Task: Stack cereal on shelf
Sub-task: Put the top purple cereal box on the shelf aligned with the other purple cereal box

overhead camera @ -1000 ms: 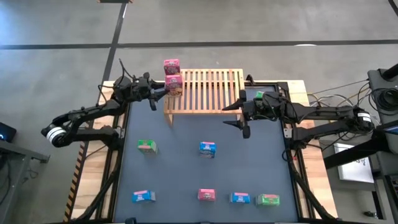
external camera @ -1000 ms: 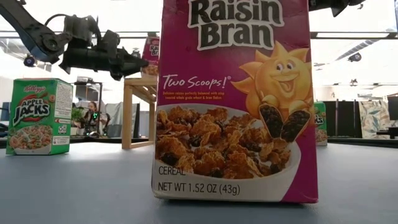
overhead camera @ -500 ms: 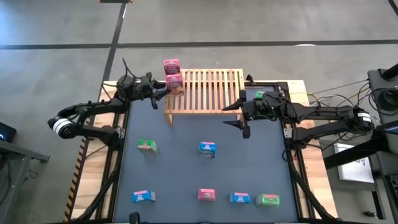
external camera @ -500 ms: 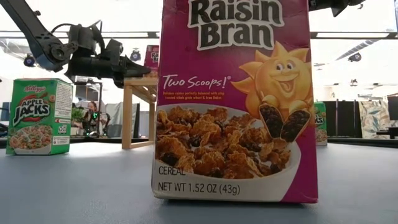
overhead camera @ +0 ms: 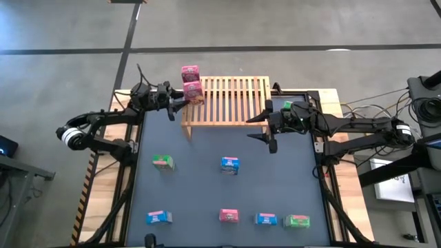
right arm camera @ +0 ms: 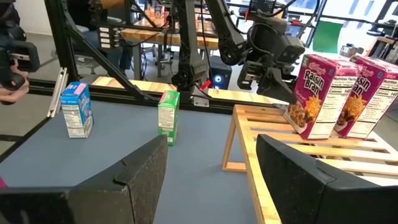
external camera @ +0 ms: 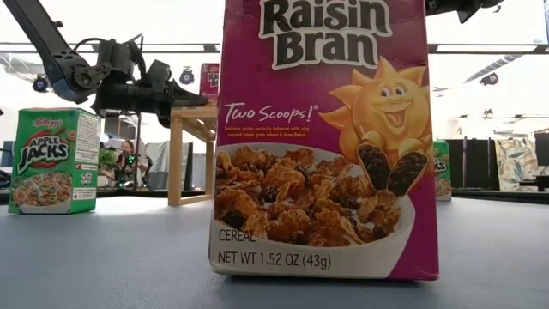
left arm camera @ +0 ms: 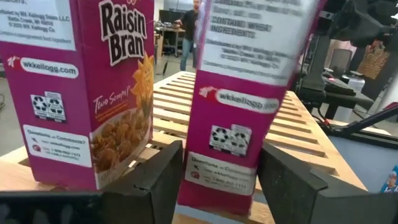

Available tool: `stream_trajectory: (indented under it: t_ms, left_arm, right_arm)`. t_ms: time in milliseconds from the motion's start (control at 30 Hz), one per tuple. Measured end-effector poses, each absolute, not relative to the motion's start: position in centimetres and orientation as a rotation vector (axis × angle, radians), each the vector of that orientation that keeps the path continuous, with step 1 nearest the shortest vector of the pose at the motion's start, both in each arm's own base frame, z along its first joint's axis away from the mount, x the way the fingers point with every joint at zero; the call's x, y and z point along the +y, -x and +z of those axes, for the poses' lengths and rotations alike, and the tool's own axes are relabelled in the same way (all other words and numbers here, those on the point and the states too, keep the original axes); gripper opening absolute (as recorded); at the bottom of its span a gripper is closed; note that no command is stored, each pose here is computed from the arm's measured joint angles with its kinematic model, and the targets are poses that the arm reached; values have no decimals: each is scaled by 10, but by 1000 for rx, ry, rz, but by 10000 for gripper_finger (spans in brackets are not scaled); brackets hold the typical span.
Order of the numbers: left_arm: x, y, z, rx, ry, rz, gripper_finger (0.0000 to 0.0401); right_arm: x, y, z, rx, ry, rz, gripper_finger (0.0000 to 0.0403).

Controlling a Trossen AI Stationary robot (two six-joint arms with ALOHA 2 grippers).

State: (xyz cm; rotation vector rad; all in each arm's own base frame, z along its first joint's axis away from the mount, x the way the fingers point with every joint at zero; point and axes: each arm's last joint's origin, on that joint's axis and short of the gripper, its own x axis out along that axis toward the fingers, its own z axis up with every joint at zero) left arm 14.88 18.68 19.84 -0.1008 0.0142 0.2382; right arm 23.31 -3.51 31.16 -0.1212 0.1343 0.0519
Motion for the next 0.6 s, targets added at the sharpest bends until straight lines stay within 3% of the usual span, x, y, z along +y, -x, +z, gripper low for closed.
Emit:
stream_trajectory:
  t_ms: [333,600]
  left_arm:
    - [188,-143,200,23,126,257,241]
    - [187,-135,204,33,143,281,256]
  right_arm:
    - [-35,-233,312,135,110,51,235]
    - [-35,-233,311,139,101,51,235]
